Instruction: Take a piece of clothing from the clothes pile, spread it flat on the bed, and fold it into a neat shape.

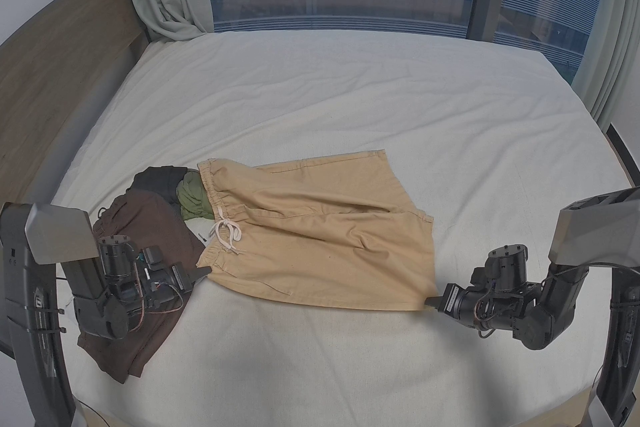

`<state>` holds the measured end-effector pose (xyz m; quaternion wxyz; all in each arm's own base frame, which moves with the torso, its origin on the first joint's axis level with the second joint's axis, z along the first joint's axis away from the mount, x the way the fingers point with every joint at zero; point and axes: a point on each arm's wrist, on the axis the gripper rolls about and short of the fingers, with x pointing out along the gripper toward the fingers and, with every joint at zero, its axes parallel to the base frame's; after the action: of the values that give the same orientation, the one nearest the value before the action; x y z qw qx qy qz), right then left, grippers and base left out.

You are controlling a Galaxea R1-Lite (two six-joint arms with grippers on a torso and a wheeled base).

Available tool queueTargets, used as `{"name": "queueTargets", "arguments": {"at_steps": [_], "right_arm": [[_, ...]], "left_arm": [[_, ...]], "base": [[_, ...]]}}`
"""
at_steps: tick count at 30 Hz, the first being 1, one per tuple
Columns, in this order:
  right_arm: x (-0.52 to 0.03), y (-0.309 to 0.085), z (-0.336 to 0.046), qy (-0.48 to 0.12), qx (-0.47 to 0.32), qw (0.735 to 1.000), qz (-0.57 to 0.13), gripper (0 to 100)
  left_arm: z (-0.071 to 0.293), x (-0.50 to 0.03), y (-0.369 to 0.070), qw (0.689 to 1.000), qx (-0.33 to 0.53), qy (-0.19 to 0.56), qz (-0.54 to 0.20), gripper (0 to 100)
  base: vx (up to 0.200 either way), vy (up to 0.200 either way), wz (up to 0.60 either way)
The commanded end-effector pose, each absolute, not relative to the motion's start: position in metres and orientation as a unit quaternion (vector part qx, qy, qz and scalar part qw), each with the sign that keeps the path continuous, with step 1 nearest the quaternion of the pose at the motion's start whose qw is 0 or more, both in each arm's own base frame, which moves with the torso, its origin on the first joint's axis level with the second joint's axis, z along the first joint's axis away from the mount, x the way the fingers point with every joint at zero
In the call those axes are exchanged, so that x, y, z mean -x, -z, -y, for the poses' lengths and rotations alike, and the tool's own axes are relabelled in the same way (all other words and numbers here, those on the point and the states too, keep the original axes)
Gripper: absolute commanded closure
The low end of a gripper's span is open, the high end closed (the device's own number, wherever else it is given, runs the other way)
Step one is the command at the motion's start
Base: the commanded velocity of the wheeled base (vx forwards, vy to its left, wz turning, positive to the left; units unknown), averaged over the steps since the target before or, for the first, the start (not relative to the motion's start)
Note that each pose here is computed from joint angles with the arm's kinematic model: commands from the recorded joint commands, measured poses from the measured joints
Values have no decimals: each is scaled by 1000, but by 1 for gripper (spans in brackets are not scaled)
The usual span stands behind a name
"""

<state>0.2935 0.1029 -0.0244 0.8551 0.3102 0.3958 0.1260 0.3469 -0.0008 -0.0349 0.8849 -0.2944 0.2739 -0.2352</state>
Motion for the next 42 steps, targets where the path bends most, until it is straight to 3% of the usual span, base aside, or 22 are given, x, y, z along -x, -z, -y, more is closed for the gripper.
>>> {"name": "queueTargets", "arguments": {"at_steps": [1, 9, 23, 24, 42], "right_arm": [[-284, 28, -98, -127, -284, 858, -409, 100], [-269, 37, -99, -150, -220, 862, -431, 100], [-267, 48, -100, -151, -208, 859, -442, 100], [-267, 48, -100, -151, -208, 859, -442, 0], [-264, 62, -111, -158, -225, 851, -448, 0]], "left_arm": [[-7, -322, 10, 882, 301, 236, -274, 100], [-9, -282, -4, 880, 294, 231, -293, 100], [-24, -271, 12, 890, 263, 215, -303, 100], [-24, -271, 12, 890, 263, 215, -303, 100], [-22, -273, 28, 895, 257, 219, -290, 100]], "base": [[0, 0, 0], [0, 0, 0], [0, 0, 0], [0, 0, 0], [0, 0, 0]]}}
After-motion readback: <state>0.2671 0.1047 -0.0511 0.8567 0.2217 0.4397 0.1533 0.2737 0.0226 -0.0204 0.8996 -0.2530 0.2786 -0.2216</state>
